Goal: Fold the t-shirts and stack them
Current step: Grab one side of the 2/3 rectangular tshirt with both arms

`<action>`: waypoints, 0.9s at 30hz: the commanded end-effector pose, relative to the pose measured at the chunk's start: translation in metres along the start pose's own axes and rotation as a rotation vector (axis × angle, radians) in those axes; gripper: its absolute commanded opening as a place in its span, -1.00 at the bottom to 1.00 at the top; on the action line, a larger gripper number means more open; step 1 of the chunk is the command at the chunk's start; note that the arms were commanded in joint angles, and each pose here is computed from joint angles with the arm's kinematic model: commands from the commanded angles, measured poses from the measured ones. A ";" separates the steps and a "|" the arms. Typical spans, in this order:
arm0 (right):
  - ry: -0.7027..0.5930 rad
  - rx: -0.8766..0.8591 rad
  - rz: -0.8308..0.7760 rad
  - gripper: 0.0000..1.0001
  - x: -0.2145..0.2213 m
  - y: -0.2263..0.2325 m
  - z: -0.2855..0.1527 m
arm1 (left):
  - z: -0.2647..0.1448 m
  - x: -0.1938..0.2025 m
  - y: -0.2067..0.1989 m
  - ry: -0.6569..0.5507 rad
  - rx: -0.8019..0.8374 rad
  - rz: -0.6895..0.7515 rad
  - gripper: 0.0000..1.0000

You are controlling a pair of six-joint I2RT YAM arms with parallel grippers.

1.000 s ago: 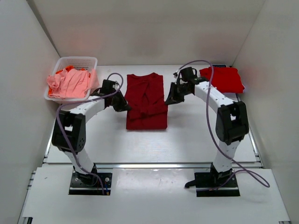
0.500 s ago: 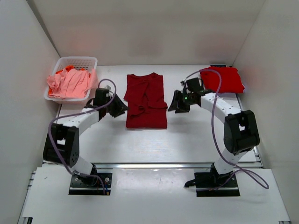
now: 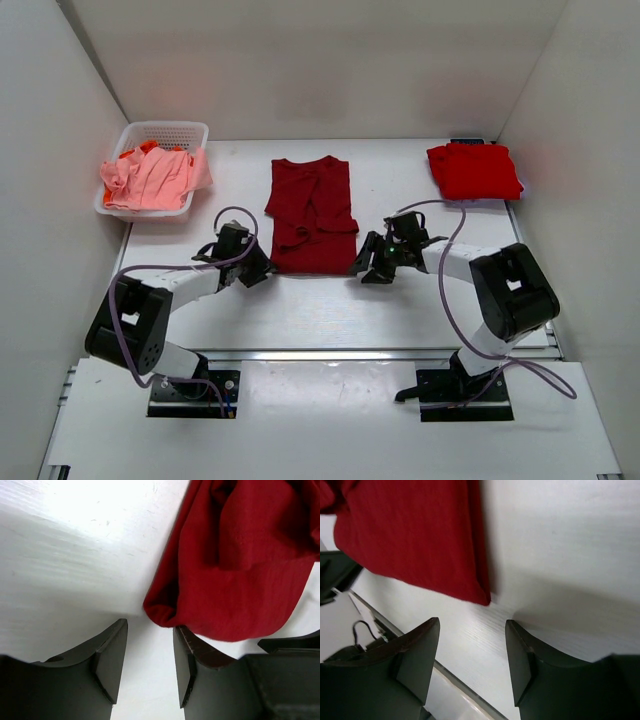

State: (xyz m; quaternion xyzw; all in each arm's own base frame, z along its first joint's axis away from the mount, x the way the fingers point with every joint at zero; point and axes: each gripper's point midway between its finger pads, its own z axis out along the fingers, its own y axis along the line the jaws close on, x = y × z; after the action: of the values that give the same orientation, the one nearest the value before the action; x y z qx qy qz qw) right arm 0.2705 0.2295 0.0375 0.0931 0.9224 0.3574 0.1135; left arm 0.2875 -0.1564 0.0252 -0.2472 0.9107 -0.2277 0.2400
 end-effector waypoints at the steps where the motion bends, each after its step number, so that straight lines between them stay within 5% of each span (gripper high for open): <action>1: -0.060 -0.086 0.042 0.06 -0.017 0.017 0.012 | 0.005 -0.012 -0.017 -0.067 0.037 -0.035 0.06; 5: -0.047 -0.069 0.067 -0.01 -0.021 0.011 0.024 | 0.014 -0.010 -0.023 -0.067 0.052 -0.090 0.04; 7: -0.044 -0.065 0.055 -0.63 -0.024 0.015 0.028 | 0.015 -0.009 -0.029 -0.078 0.056 -0.084 -0.05; 8: -0.029 -0.049 0.055 -0.98 -0.020 0.011 0.031 | 0.014 -0.010 -0.032 -0.078 0.065 -0.089 -0.26; 11: -0.023 -0.034 0.041 -0.99 -0.017 0.014 0.029 | 0.009 -0.012 -0.029 -0.090 0.057 -0.087 -0.99; 21: 0.005 0.046 -0.086 -1.00 0.013 0.025 -0.010 | -0.033 0.031 -0.010 0.019 0.102 -0.035 -1.00; 27: -0.040 0.034 -0.176 -0.98 0.011 0.057 -0.042 | -0.072 0.007 -0.035 -0.053 0.176 -0.016 -1.00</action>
State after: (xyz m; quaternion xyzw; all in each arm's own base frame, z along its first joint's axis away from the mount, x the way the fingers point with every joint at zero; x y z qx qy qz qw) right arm 0.2452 0.2513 0.0752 0.0364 0.9337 0.3332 0.1255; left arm 0.2510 -0.1667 0.0705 -0.2516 0.8836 -0.2904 0.2677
